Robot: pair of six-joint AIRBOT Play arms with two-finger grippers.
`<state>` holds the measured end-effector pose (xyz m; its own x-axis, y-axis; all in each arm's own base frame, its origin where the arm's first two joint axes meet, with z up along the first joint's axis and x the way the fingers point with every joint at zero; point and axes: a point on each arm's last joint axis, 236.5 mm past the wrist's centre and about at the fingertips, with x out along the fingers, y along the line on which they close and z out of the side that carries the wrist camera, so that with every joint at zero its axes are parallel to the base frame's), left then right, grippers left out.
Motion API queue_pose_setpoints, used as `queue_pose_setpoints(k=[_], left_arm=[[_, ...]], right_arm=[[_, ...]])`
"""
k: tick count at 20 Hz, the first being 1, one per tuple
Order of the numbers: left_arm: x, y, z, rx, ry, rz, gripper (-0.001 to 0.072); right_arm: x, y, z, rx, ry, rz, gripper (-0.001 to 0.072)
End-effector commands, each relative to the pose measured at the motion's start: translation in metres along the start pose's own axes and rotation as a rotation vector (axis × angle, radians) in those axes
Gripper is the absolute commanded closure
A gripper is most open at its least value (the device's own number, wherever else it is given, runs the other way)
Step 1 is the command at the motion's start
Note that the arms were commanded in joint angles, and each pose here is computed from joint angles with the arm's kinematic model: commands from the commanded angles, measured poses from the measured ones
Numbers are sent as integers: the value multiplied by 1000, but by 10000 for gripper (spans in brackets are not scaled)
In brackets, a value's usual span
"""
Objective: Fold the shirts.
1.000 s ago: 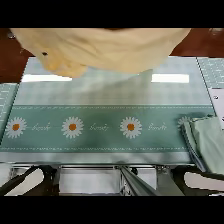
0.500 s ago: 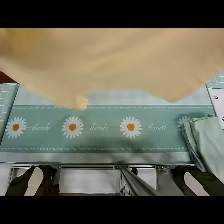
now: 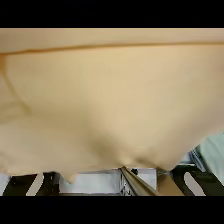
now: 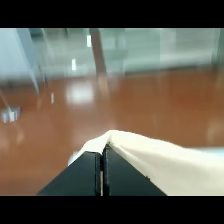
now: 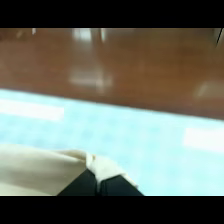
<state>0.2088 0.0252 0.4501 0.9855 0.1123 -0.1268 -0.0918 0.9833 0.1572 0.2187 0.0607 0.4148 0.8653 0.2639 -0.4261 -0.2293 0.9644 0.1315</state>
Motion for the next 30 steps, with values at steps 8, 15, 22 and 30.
queue_pose_setpoints(k=[8,15,22,30], left_arm=[[238,-54,-249,-142,595,-31,685],[359,-96,-321,-499,590,-27,685],[374,-119,-355,-604,703,-59,685],[279,-112,-410,-249,1121,-233,684]], right_arm=[[255,-76,-144,295,364,61,685],[422,-137,-176,481,389,44,685],[471,-139,-197,563,508,104,685],[385,-149,-279,415,956,104,685]])
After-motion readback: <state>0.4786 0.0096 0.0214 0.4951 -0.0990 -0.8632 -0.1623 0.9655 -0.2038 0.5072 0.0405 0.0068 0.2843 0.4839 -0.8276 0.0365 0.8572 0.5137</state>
